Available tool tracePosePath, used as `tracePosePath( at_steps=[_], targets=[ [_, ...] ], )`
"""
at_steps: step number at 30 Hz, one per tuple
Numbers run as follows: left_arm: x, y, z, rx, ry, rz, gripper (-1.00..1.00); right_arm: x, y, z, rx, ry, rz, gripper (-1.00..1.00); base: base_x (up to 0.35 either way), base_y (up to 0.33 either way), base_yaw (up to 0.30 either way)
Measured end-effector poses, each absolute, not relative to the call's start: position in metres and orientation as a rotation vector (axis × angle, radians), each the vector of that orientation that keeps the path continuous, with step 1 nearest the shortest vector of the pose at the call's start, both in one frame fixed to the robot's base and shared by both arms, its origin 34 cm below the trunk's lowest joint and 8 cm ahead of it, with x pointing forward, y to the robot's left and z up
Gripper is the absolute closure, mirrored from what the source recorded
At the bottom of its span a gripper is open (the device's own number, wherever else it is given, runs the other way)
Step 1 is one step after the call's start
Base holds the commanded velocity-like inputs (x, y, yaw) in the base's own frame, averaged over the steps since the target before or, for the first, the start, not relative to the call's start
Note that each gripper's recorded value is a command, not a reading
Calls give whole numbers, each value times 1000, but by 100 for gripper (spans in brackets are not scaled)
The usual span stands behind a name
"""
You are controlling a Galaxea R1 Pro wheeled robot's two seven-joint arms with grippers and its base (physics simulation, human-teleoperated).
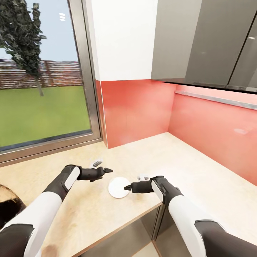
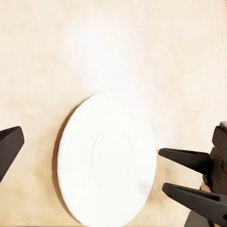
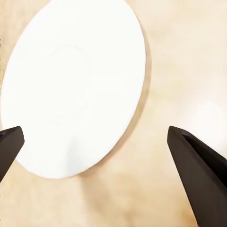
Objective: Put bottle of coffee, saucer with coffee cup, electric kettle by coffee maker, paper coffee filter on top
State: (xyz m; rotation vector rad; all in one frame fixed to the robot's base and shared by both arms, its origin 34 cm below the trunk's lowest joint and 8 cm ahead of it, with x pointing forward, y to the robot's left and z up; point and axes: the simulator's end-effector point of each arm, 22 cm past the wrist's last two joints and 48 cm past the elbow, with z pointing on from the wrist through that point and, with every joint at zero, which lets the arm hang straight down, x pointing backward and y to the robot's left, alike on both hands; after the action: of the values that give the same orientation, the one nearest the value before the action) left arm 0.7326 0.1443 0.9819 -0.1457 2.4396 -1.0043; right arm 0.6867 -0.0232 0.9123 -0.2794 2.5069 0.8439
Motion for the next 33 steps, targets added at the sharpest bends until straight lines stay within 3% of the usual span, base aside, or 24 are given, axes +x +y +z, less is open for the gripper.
tracePosePath(
  at_steps=[33],
  targets=[
    [733, 125, 963, -186, 2410, -1001, -100, 676, -5, 923, -312, 2474, 983, -100, 0, 0, 0]
  ],
)
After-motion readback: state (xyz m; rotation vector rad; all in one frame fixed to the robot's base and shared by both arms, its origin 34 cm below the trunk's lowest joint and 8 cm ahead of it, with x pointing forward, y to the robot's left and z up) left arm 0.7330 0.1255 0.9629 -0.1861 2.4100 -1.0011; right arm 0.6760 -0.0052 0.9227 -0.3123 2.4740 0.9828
